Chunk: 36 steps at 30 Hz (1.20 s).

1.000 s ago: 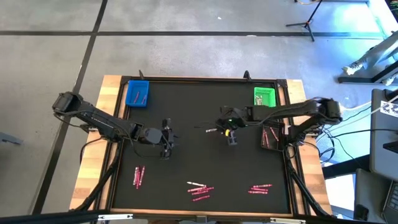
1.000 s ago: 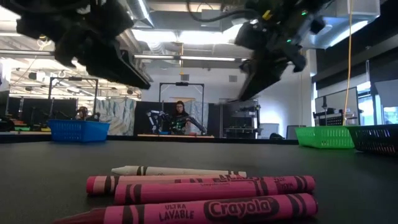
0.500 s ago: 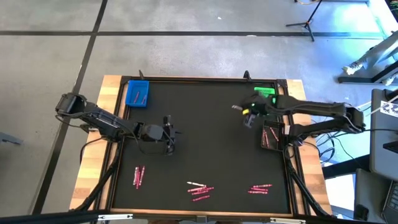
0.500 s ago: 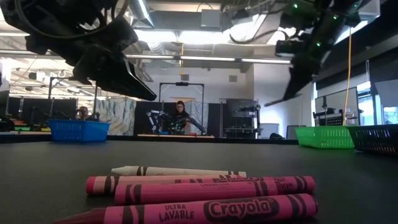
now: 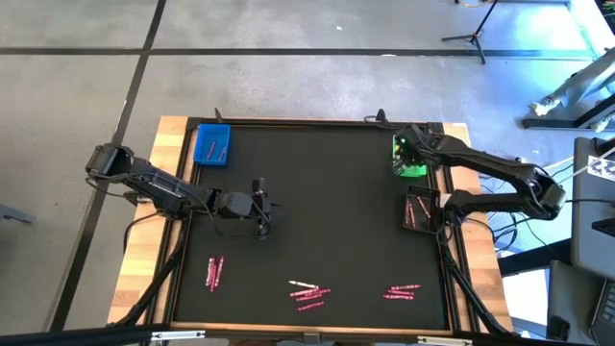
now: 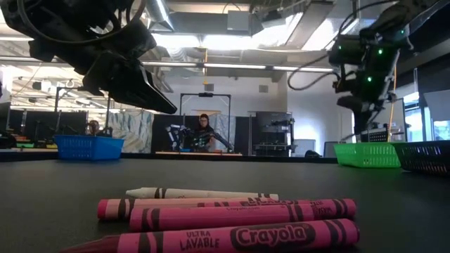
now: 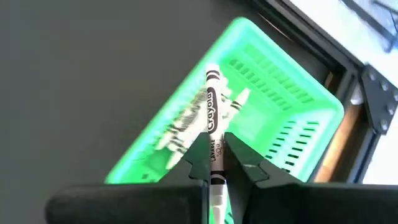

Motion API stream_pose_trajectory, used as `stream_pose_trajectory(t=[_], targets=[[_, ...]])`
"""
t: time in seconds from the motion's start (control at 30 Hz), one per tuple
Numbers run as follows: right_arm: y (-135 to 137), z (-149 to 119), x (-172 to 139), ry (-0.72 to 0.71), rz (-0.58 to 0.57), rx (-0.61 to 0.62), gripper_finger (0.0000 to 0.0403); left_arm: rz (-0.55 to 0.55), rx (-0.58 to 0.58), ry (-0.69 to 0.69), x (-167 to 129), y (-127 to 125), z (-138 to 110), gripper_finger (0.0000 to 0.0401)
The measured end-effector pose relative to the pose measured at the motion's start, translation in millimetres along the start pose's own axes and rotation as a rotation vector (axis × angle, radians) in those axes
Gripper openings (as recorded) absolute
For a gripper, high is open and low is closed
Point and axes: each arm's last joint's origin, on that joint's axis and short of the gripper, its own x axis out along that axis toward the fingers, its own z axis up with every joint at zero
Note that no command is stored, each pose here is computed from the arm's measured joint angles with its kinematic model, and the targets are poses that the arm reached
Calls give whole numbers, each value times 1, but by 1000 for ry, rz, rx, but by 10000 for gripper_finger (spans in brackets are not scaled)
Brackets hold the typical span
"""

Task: Sort crayons
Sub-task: Put the white crayon into the green bin

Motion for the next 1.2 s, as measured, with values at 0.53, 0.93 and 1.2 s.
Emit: stream_pose_trajectory(t=[0.53,0.93,1.2], targets=[[-9,-2,17,53,-13,32,147,-1,25,-7,0,0,1,119],[81,5,-33,-255,557,-251,184,-138,14,-48,3,-6,4,119],[151,-14,-59,-432,797,-444,182,-262,16,-30,6,-21,-2,119]])
